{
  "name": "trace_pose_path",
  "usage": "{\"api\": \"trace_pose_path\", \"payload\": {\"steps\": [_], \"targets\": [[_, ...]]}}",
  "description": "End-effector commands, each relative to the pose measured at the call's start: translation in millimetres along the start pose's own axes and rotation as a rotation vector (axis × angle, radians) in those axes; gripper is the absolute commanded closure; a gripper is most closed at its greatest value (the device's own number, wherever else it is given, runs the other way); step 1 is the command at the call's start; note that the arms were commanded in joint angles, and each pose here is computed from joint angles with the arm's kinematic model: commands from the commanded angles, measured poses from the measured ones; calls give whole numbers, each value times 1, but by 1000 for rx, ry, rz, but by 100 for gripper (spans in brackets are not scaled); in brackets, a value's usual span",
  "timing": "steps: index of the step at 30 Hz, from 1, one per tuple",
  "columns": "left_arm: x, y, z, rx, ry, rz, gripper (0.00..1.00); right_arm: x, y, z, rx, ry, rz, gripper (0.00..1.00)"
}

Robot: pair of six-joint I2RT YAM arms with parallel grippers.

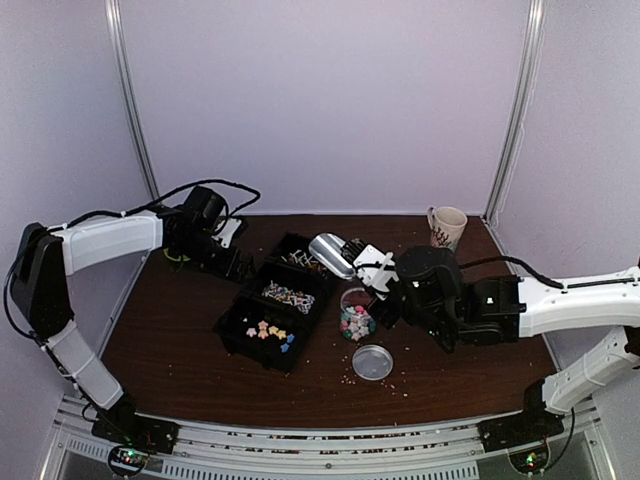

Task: Pack the candies
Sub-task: Pick up the plate from the center of the board.

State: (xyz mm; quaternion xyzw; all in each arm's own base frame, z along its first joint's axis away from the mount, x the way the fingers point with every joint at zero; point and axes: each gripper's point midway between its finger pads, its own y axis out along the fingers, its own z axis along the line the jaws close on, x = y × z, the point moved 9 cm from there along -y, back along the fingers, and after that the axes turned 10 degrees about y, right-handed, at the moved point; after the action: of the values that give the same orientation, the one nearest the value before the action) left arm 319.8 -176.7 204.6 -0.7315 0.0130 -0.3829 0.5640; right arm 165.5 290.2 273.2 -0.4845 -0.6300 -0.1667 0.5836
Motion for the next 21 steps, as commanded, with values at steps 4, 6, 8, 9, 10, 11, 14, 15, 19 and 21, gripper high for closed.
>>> {"api": "trace_pose_path", "payload": {"steps": [4,6,8,9,10,11,14,15,19,21], "targets": [[25,4,15,174,40,87,9,11,-2,-5,-20,32,58,100],[29,11,16,178,44,118,10,9,-2,-6,-15,36,73,100],[32,20,16,159,45,136,12,6,-4,-7,-9,42,89,100],[34,23,16,148,44,139,12,5,-5,-8,-5,46,92,100],[36,25,16,139,44,138,13,3,-7,-9,-3,50,93,100],[39,28,15,131,45,139,13,1,-7,-9,-3,52,96,100],[48,32,14,121,42,136,15,-3,-10,-12,-5,60,97,100],[51,32,13,118,45,131,15,-5,-11,-12,-7,60,99,100],[56,40,7,108,61,133,16,-9,-12,-15,-14,56,111,100],[56,47,5,101,67,154,17,-12,-13,-15,-16,57,114,100]]}}
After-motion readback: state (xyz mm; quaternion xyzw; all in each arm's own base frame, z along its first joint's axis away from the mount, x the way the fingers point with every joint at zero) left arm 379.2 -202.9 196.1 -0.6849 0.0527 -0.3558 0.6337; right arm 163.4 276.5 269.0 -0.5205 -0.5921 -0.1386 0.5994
